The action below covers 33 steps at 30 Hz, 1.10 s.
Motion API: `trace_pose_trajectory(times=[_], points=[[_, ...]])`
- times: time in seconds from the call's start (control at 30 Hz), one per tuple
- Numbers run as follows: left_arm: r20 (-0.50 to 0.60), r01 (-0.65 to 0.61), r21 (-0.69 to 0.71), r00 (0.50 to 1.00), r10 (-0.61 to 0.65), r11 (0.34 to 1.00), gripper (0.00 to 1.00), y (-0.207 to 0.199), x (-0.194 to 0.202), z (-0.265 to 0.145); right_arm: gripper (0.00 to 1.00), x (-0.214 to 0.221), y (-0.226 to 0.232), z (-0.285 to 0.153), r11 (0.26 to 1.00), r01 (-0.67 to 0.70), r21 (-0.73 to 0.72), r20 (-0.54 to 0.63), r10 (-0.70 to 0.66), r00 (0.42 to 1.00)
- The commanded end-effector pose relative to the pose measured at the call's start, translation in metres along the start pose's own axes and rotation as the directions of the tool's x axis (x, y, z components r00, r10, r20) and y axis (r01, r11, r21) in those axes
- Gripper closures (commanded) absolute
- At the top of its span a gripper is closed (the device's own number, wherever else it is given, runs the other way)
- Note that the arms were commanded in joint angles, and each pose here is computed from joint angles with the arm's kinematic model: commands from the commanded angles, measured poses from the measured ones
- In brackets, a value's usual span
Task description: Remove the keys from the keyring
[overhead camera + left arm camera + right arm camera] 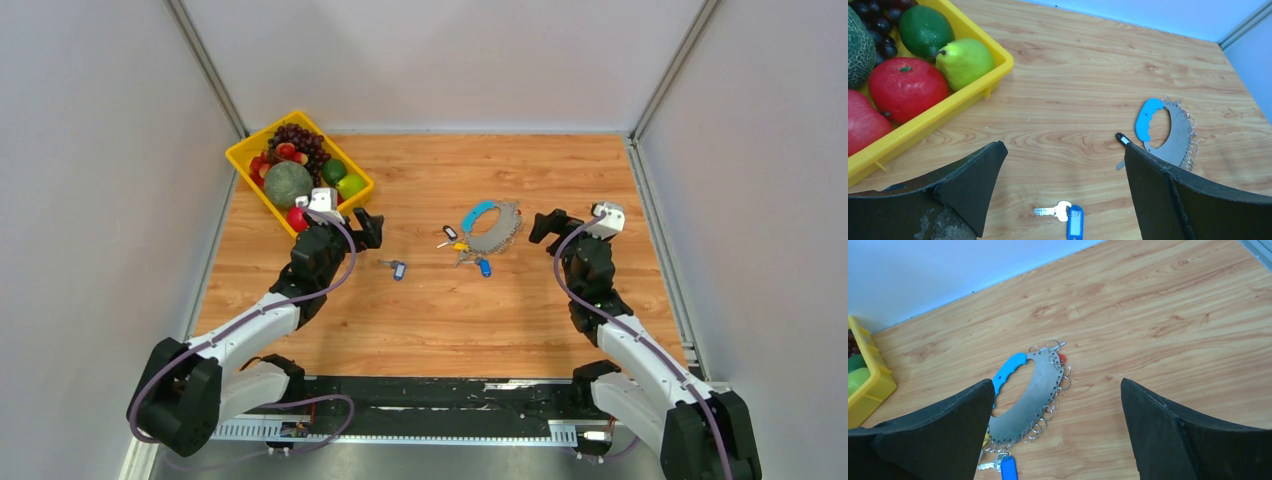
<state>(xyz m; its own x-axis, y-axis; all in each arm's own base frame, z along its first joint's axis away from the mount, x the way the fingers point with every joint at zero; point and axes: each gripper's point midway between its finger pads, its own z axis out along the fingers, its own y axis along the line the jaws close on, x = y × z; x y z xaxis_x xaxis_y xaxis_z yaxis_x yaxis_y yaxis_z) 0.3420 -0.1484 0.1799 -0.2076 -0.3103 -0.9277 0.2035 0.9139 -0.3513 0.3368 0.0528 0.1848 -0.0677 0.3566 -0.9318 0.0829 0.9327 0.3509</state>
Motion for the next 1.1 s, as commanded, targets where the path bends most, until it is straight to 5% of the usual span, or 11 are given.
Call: trace_pose_trajectory(times=[0.0,0.33,0.47,0.73,1.07], points=[[0.046,0.014,0.035,0.999,-0.016,0.999,0.00,-0.011,-0.020,0.002,0.00,-0.016,0.002,-0.001,0.996,-0.080,0.045,-0.002,0.081,0.997],[0.060,0.026,0.103,0.998,-0.033,0.994,0.00,-0.020,-0.017,-0.007,0.05,-0.010,0.014,-0.012,0.991,-0.134,0.022,-0.110,0.135,0.985],[0.045,0.038,0.154,0.998,-0.046,0.987,0.00,-0.030,-0.015,-0.002,0.13,0.009,0.008,-0.006,0.964,-0.221,0.144,-0.192,0.247,0.950],[-0.104,0.091,0.275,0.992,-0.065,0.957,0.00,-0.060,0.015,0.023,0.20,0.058,0.034,0.010,0.957,-0.247,0.154,-0.421,0.290,0.860],[-0.356,0.142,0.303,0.934,-0.026,0.942,0.04,-0.085,0.073,0.067,0.32,0.089,0.036,0.032,0.946,-0.265,0.184,-0.503,0.323,0.802]])
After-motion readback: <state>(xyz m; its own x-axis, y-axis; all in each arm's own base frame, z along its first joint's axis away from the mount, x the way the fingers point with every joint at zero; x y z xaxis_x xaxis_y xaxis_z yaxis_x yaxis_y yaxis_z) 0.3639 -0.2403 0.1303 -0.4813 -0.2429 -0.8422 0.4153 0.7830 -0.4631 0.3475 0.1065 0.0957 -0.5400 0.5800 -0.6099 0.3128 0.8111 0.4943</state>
